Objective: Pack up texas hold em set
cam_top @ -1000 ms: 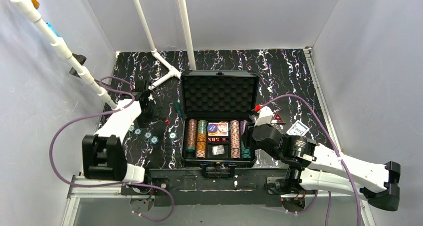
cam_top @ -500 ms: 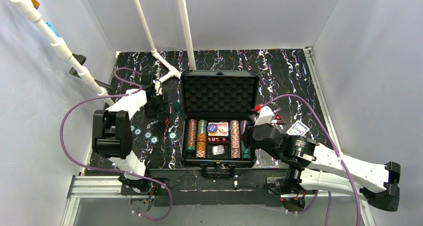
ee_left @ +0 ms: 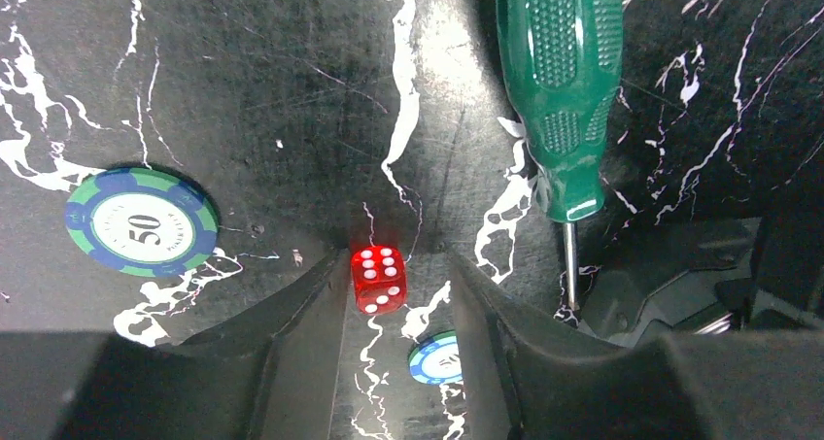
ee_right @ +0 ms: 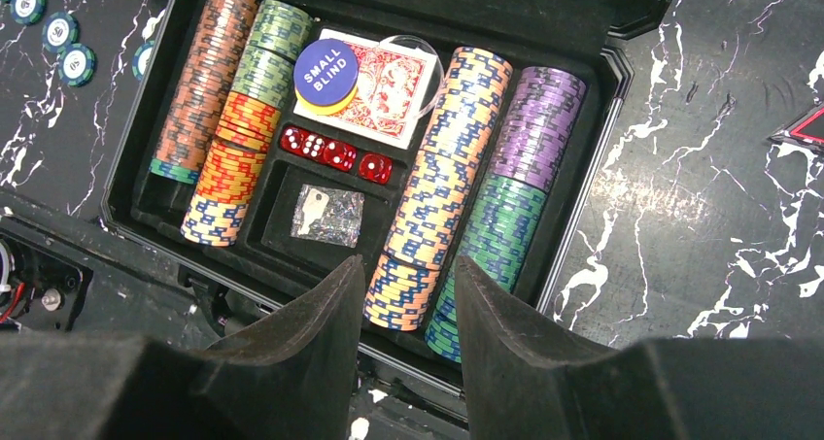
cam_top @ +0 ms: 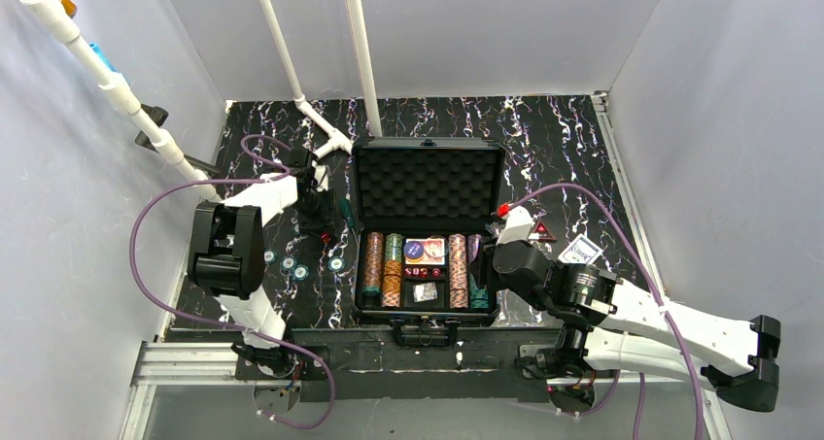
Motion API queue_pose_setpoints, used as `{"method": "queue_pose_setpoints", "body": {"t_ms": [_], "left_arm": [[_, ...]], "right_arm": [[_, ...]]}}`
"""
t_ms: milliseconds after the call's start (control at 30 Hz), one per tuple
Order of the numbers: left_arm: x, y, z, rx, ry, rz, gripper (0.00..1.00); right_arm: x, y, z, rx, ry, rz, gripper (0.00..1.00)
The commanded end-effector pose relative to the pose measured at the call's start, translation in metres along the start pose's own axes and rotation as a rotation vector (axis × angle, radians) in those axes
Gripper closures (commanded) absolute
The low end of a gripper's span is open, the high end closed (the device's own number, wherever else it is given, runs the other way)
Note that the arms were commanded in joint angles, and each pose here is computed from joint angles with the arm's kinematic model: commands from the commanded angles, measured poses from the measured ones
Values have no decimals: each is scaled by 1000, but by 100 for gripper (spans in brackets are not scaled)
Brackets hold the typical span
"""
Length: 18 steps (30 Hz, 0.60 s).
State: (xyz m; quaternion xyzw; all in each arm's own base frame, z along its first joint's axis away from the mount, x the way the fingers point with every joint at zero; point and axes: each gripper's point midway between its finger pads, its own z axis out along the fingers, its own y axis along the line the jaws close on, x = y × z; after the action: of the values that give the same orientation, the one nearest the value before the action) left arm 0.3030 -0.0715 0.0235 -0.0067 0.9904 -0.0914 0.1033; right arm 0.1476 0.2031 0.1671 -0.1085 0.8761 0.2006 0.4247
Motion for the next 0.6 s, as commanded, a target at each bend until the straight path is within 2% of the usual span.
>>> {"method": "queue_pose_setpoints", "body": {"t_ms": [0,133,333,400,500,567], "left_arm": [[8,8,0,-46,28,10,59],[8,11,3,-62,42,4,69],[12,14,-16,-101,37,-29,100],[18,5,-38,-70,3,-71,100],[31,-34,-85,132,-117,-135,100],[44,-75,-110,352,-169,-151,100]], "right_arm": [[-19,6,-6,-20,-53,25,53],[-19,6,-7,-22,-54,29,53],[-20,5,-9,-21,-54,30,53],[-21,2,-11,-11,-57,30,54],[-21,-2,-12,-2,-66,34,53],[-20,-2,-10,-2,-72,43,53]]}}
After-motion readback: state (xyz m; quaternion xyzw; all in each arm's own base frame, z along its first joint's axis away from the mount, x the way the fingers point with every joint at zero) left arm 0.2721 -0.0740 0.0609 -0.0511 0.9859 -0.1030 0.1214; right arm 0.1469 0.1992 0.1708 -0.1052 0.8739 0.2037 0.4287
